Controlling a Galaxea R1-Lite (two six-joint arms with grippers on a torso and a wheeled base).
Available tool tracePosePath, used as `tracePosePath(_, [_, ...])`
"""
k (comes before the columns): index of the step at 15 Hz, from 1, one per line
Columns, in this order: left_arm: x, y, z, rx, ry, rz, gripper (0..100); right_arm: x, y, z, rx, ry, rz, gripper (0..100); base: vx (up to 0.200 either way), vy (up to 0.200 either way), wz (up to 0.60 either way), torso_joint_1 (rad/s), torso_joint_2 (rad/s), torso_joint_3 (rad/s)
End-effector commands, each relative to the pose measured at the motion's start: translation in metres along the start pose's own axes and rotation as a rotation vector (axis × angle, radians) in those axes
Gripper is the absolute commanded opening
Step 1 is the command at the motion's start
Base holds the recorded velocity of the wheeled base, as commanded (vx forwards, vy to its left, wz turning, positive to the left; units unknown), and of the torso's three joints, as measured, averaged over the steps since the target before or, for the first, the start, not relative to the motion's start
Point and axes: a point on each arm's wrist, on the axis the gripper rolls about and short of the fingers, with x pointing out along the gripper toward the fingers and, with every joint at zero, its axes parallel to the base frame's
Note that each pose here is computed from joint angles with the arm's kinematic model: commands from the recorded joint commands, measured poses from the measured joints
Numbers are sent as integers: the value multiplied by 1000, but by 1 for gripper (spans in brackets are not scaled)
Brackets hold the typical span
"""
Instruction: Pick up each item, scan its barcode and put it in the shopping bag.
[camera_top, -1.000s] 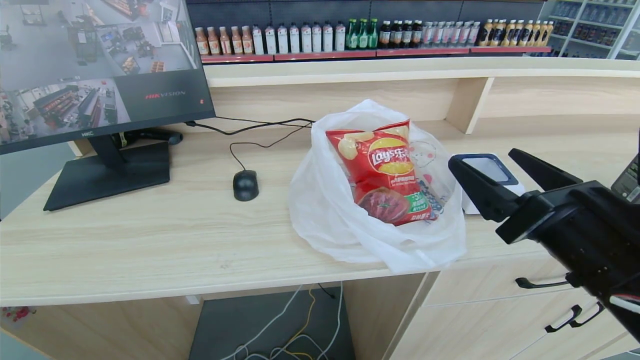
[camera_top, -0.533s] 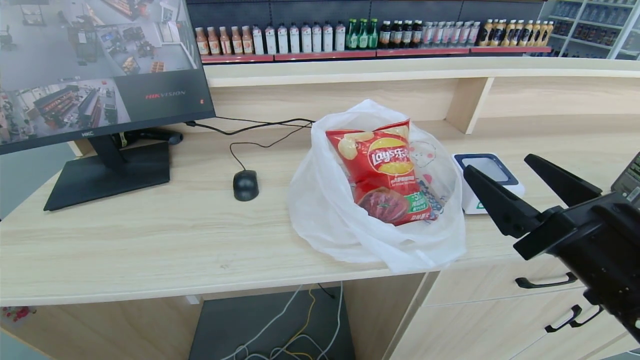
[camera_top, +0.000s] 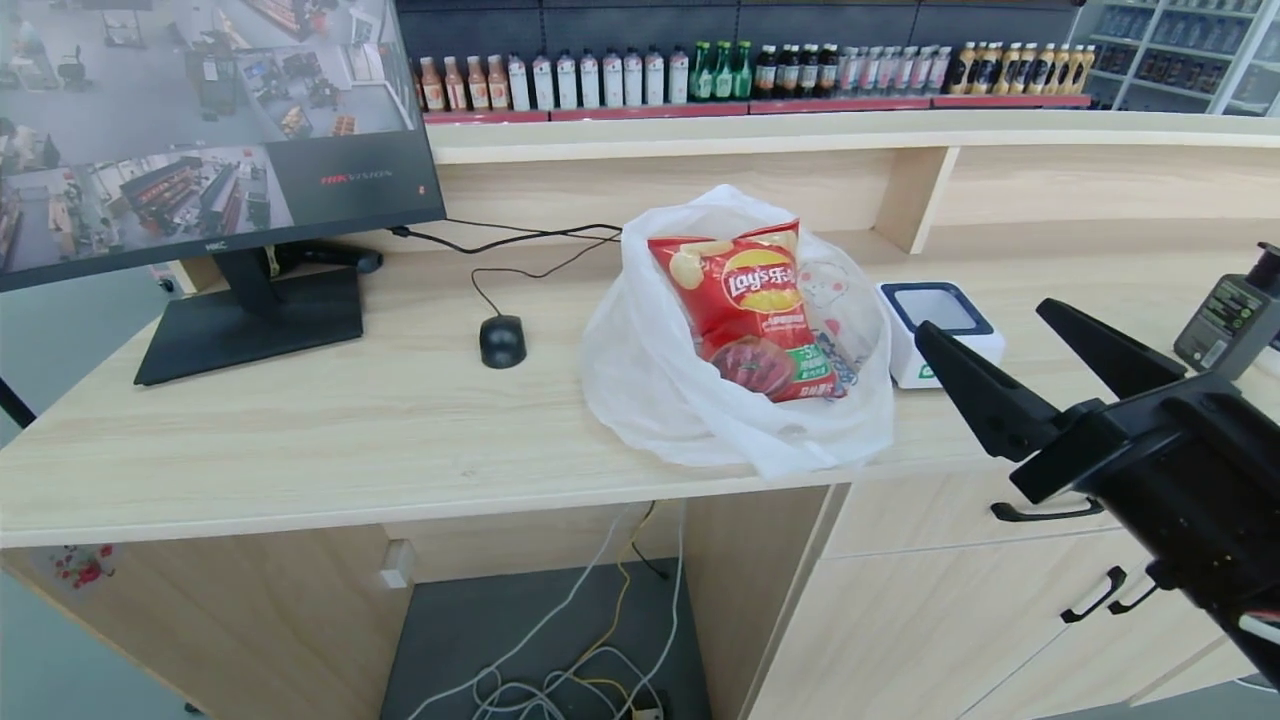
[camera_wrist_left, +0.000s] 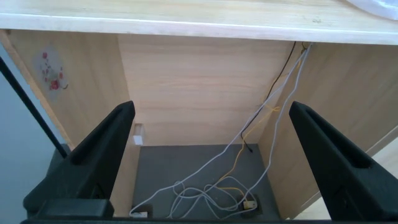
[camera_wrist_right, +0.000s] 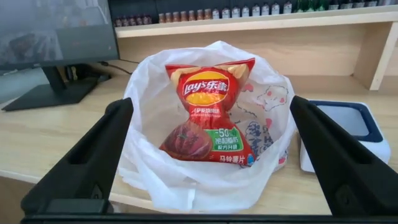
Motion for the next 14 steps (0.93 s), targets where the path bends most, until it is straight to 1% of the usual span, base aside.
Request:
tracePosePath(1, [0,0,0,-3,0,2,100,2,0,-3,-5,9,-6,100,0,0,0,0,0,0])
tracePosePath(10, [0,0,0,-9,0,2,100,6,-5,-4,-14,5,-26,100,0,-200,0,7,6,2])
tracePosePath(14, [0,0,0,-10,0,2,100,20,-1,-11,-18,16,-6,100,0,-200,0,1,4,2])
